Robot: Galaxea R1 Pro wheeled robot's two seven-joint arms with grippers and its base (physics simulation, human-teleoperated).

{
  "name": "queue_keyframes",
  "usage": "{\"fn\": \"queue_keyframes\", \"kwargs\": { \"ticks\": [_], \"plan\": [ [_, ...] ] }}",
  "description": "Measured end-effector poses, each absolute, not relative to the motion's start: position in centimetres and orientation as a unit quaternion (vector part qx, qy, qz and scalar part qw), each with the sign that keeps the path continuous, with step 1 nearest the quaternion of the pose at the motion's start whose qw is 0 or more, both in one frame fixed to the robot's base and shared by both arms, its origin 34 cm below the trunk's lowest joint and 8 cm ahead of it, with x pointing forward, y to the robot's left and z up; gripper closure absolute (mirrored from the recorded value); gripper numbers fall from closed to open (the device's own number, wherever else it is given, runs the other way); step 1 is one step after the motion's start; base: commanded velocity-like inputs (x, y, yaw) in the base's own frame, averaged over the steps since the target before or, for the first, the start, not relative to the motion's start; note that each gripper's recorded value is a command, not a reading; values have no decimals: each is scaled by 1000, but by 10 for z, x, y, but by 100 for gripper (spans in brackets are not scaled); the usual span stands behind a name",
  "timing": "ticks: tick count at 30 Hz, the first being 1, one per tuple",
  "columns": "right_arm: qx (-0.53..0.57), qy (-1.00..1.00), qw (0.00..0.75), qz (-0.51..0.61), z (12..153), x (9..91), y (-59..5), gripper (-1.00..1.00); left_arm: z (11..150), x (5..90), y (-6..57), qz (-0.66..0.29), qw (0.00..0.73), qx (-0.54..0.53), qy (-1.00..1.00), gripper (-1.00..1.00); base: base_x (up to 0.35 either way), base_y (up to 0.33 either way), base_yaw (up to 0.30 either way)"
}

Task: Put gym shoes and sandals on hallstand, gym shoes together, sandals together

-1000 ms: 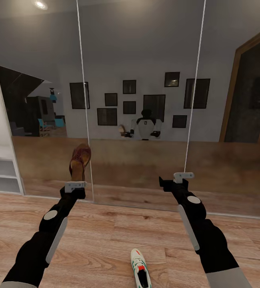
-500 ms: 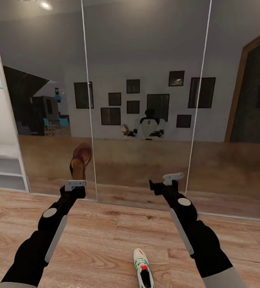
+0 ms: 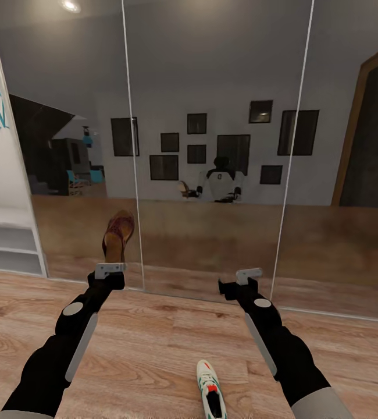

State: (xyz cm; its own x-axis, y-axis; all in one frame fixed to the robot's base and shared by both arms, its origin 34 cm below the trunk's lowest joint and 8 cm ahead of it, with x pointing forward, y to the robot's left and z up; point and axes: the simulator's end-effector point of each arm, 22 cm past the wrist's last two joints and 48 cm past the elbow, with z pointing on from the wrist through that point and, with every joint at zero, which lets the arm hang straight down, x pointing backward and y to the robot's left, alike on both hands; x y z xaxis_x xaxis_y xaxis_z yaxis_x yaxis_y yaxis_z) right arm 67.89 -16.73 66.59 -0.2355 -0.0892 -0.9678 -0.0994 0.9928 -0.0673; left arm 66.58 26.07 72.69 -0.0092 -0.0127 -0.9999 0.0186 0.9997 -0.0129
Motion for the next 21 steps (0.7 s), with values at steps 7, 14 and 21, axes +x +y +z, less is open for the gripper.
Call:
{"fn": "queue_keyframes", "kwargs": {
  "ticks": [7, 14, 21],
  "plan": [
    [-55, 833, 551, 3, 578, 681, -174, -100, 704, 674, 260, -12, 691, 2, 723, 100, 0, 0, 113],
    [-11, 837, 546, 42, 523, 685, -173, -100, 680, 681, 260, -12, 677, 2, 736, 100, 0, 0, 126],
    [6, 840, 541, 44, 487, 683, -179, -100, 662, 686, 260, -12, 666, 3, 746, 100, 0, 0, 128]
  ]
}}
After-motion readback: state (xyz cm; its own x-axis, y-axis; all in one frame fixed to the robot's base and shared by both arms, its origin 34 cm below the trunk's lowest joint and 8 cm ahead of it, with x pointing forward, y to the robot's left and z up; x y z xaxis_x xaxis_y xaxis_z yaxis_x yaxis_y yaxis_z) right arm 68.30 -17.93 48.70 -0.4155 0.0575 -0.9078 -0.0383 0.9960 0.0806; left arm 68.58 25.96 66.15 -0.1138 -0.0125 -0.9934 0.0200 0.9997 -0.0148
